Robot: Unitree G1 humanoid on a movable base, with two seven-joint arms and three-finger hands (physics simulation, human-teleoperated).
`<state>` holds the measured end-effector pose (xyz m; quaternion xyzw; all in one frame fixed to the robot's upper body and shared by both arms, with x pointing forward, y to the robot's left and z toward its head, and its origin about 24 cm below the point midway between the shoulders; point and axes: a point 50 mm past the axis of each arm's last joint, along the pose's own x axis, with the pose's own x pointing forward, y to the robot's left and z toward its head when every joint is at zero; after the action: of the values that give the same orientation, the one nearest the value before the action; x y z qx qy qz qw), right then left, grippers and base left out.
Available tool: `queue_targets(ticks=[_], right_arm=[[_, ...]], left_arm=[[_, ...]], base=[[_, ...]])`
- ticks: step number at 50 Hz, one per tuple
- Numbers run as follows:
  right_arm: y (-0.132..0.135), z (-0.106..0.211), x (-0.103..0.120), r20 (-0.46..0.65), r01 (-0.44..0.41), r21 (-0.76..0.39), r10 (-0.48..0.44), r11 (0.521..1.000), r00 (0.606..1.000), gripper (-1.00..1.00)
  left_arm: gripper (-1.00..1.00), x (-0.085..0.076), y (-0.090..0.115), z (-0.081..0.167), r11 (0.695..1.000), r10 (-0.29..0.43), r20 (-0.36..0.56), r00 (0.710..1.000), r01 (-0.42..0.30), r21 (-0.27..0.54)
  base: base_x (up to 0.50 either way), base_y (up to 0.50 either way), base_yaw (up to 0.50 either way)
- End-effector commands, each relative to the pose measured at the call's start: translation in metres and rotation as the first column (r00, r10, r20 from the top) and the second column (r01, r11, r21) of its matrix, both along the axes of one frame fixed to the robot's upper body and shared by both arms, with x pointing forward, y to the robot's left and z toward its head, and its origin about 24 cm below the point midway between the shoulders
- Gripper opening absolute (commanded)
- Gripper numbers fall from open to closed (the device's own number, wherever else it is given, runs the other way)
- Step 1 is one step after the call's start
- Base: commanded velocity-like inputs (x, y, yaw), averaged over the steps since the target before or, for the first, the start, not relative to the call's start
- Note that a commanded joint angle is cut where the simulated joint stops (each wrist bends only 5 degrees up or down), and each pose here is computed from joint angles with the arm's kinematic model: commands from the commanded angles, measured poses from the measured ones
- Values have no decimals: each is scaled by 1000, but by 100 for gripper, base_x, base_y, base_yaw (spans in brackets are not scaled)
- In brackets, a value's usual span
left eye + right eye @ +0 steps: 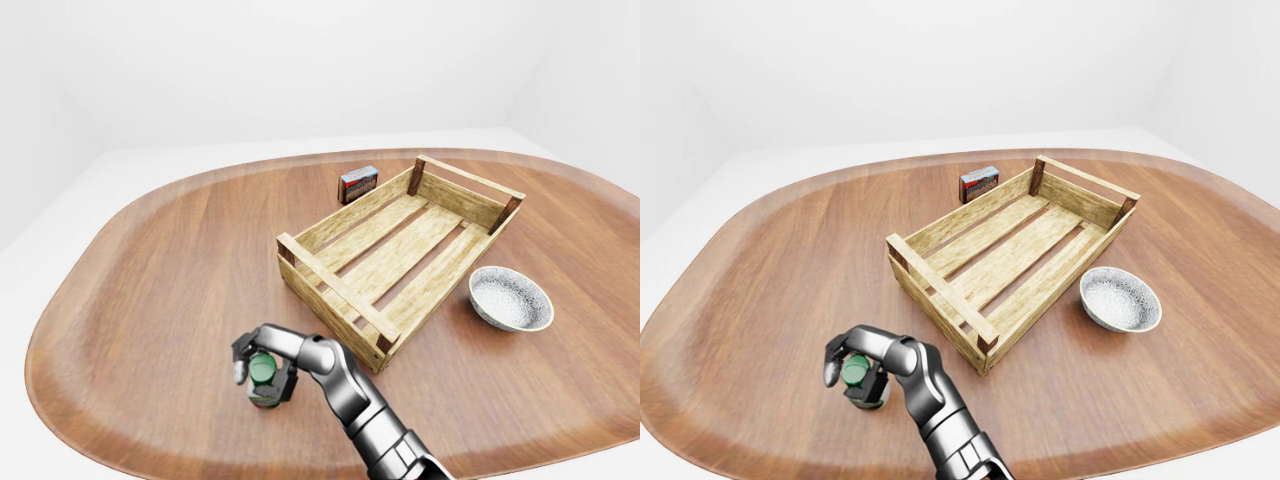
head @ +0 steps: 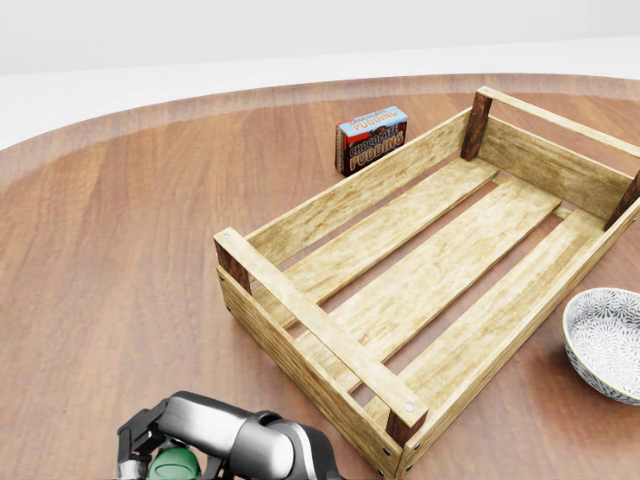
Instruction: Pick up the salad dressing and put it in the tray.
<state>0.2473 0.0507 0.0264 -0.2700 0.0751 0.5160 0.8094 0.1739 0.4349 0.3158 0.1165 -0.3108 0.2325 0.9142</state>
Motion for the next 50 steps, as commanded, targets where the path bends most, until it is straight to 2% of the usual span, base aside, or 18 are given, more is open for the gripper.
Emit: queue_targets(ticks=[1,11,18,27,31,35,42,43,46,50], right_arm=[[-5,-3,-2,9,-3,-31,4,1000,1000,-100],[-3,4,1,39,-6,-32,7,999,999,-100],[11,24,0,85,-49,20,47,999,995,-100],[21,61,1,208,-130,42,119,991,971,-100],[21,78,4,272,-139,51,120,989,955,-100],[20,98,9,351,-139,62,109,988,930,-100],[16,144,21,502,-125,88,65,988,863,-100],[14,159,24,542,-121,101,48,988,839,-100],[11,181,29,596,-122,126,23,985,803,-100],[7,229,30,697,-147,183,-23,972,717,-100]], left_arm=[[100,1,-1,0,1000,-4,-1,1000,4,4],[100,2,-3,0,1000,-7,-1,1000,7,9],[100,2,-3,-1,1000,-8,-5,1000,8,8],[100,2,-3,-2,1000,-9,-4,1000,9,10],[100,2,-4,-2,1000,-10,-6,1000,10,11],[100,3,-4,-3,1000,-12,-9,1000,12,12],[100,3,-4,-3,1000,-13,-9,1000,13,14],[100,3,-4,-3,1000,-13,-9,1000,13,13],[100,3,-4,-3,1000,-13,-11,1000,13,12],[100,3,-4,-2,1000,-14,-9,1000,14,16]], base=[[0,0,0],[0,0,0],[0,0,0],[0,0,0],[0,0,0],[0,0,0],[0,0,0],[0,0,0],[0,0,0],[0,0,0]])
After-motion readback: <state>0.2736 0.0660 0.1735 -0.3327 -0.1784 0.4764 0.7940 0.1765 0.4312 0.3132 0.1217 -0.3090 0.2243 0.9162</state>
